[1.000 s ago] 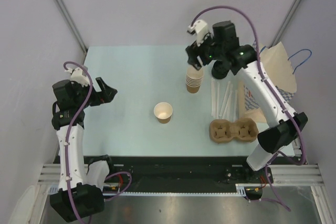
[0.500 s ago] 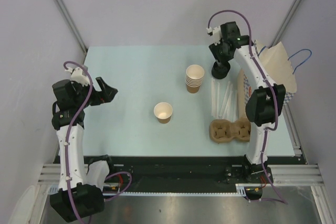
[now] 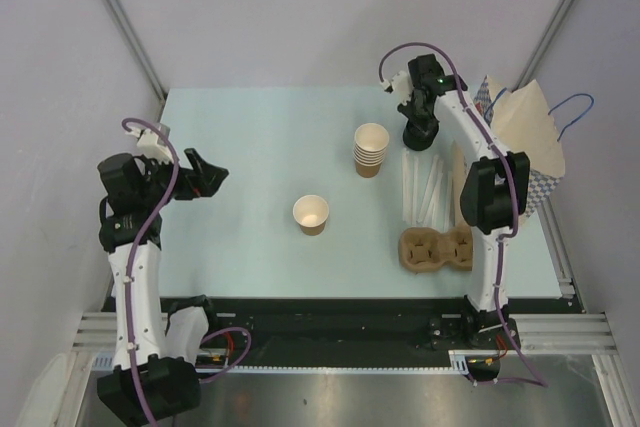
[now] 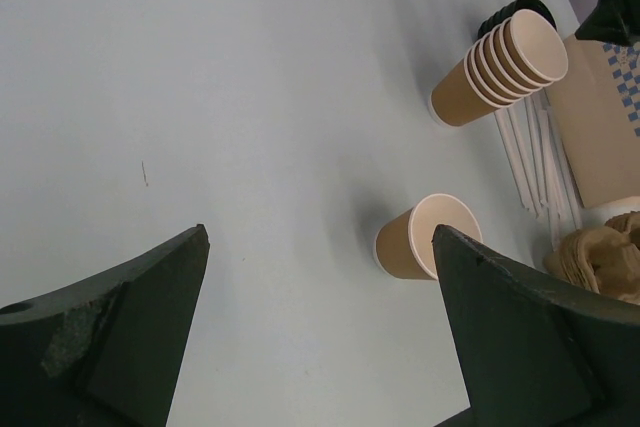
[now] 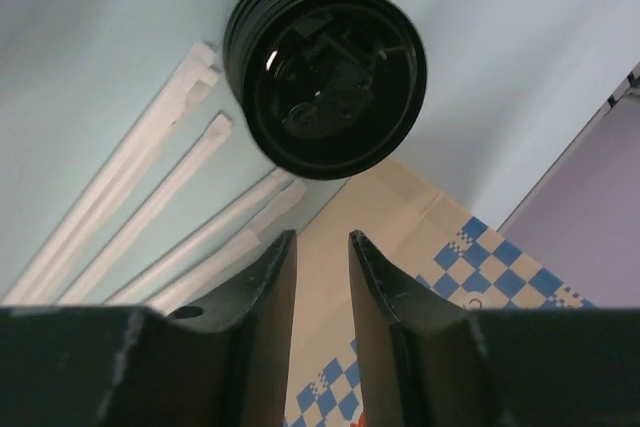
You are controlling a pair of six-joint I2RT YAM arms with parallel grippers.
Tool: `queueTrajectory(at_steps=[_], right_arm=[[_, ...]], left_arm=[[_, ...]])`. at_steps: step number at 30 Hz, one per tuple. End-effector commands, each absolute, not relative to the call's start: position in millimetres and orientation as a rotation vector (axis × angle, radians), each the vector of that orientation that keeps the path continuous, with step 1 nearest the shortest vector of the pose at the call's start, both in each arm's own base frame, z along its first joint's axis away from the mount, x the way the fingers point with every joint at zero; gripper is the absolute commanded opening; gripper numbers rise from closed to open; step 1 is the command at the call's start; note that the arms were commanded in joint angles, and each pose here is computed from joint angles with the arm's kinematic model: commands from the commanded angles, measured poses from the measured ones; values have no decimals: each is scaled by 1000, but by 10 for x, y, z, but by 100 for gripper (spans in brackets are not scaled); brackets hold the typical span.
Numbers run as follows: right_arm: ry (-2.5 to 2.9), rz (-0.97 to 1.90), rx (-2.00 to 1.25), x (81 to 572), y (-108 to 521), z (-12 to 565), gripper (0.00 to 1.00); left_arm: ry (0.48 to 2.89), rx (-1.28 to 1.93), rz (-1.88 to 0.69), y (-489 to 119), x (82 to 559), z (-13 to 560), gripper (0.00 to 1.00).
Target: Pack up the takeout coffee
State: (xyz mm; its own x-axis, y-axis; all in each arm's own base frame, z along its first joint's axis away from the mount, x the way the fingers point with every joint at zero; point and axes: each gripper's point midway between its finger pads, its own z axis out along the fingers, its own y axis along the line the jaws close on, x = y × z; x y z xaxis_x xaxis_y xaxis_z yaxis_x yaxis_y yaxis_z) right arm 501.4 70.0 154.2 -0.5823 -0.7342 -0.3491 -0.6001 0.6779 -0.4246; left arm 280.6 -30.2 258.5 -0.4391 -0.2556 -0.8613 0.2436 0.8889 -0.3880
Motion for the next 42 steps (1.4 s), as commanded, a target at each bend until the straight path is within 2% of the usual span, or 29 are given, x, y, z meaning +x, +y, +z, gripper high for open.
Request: queueTrajectory(at_steps=[1,4,7,20,42], right_arm=[[2458,-346,-785,5186,551,1573,32],[2451,-233,-620,5278,590,1647,33],[2439,-244,-538,5371,555,1647,34],[2482,-82,-349,5571,378,1465,36],[2507,2,-264,5692,315,1233,37]], left_arm=[[1913,10,-588,-323,2844,2639,100],[1913,5,-585,-316,2851,2629,100],[1917,5,-583,-311,2863,2633,99],[1912,9,-576,-294,2898,2665,99],[1926,7,-567,-274,2915,2628,99]])
